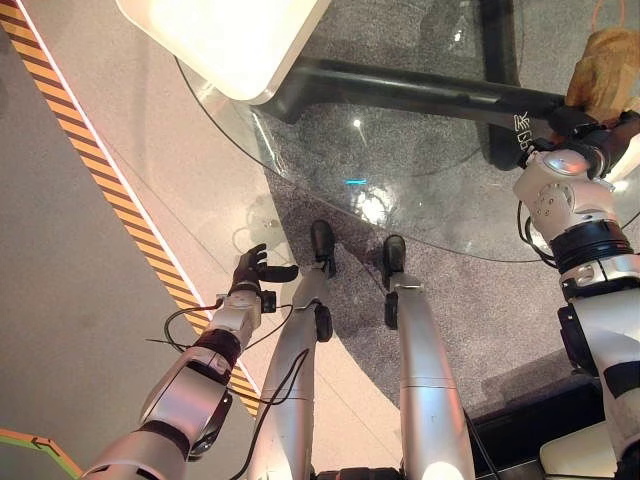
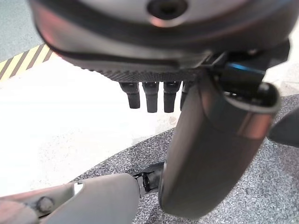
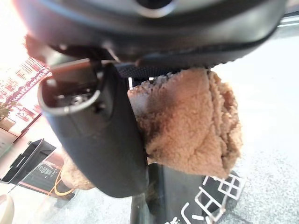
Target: Wipe the table with a cloth and put it in the basket.
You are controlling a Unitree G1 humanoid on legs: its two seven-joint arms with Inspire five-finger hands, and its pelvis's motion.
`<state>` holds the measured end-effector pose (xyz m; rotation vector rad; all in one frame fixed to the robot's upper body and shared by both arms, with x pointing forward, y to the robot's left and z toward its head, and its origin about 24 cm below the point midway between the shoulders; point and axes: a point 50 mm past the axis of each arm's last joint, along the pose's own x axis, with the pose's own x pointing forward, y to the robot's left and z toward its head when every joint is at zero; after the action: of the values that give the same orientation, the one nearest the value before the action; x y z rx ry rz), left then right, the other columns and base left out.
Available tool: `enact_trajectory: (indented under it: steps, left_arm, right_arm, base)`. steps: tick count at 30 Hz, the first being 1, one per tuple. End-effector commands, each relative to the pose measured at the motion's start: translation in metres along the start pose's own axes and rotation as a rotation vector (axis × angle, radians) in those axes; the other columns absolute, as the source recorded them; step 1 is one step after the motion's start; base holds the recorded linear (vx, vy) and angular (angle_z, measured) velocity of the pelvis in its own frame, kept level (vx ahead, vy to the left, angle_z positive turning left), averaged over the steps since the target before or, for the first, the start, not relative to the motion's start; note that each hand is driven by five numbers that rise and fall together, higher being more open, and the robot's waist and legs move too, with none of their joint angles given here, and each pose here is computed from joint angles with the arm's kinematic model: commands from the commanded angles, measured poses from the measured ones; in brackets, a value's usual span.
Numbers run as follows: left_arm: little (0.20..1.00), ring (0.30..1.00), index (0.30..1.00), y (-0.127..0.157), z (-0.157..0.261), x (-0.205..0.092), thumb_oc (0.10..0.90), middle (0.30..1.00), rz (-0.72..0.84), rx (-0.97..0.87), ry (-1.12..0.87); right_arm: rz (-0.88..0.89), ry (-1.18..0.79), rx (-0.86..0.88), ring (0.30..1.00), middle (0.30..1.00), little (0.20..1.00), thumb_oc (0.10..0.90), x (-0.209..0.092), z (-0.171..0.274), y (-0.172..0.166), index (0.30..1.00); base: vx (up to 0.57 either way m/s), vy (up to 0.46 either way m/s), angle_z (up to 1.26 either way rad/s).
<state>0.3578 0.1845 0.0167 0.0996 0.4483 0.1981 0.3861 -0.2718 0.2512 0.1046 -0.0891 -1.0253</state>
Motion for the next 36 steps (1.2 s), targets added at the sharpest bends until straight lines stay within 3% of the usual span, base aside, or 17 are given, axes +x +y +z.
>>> enact_trajectory:
  steps: [1, 12, 18, 25, 36]
  left_arm:
    - [0.900, 0.900, 0.900, 0.008, -0.028, -0.002, 0.800, 0.900, 0.033, -0.030, 0.089]
    - [0.900, 0.900, 0.900, 0.005, -0.016, -0.001, 0.800, 0.900, 0.017, -0.023, 0.066]
    - [0.900, 0.900, 0.900, -0.003, -0.015, -0.005, 0.800, 0.900, 0.007, -0.025, 0.038]
    - [0.900, 0.900, 0.900, -0.014, -0.029, -0.013, 0.800, 0.900, -0.019, -0.021, 0.026]
    - [0.900, 0.900, 0.900, -0.015, -0.037, -0.016, 0.800, 0.900, -0.050, -0.006, 0.009]
  right_arm:
    - [-0.091, -0.083, -0.130, 0.300, 0.300, 0.200, 0.100, 0.024, -0.001, -0.032, 0.300]
    - [0.426, -0.377, -0.398, 0.300, 0.300, 0.200, 0.100, -0.016, 0.028, 0.025, 0.300]
    - [0.779, -0.463, -0.515, 0.300, 0.300, 0.200, 0.100, -0.073, 0.015, 0.060, 0.300]
    - [0.928, -0.441, -0.624, 0.300, 0.300, 0.200, 0.100, -0.106, -0.018, 0.069, 0.300]
    - [1.019, -0.402, -0.716, 0.300, 0.300, 0.200, 0.100, -0.123, -0.050, 0.073, 0.300]
  base:
    - [0.00, 0.031, -0.01]
    - [-0.01, -0.001, -0.02]
    - [-0.03, 0.000, -0.08]
    - [-0.01, 0.014, -0.05]
    - [0.00, 0.006, 0.12]
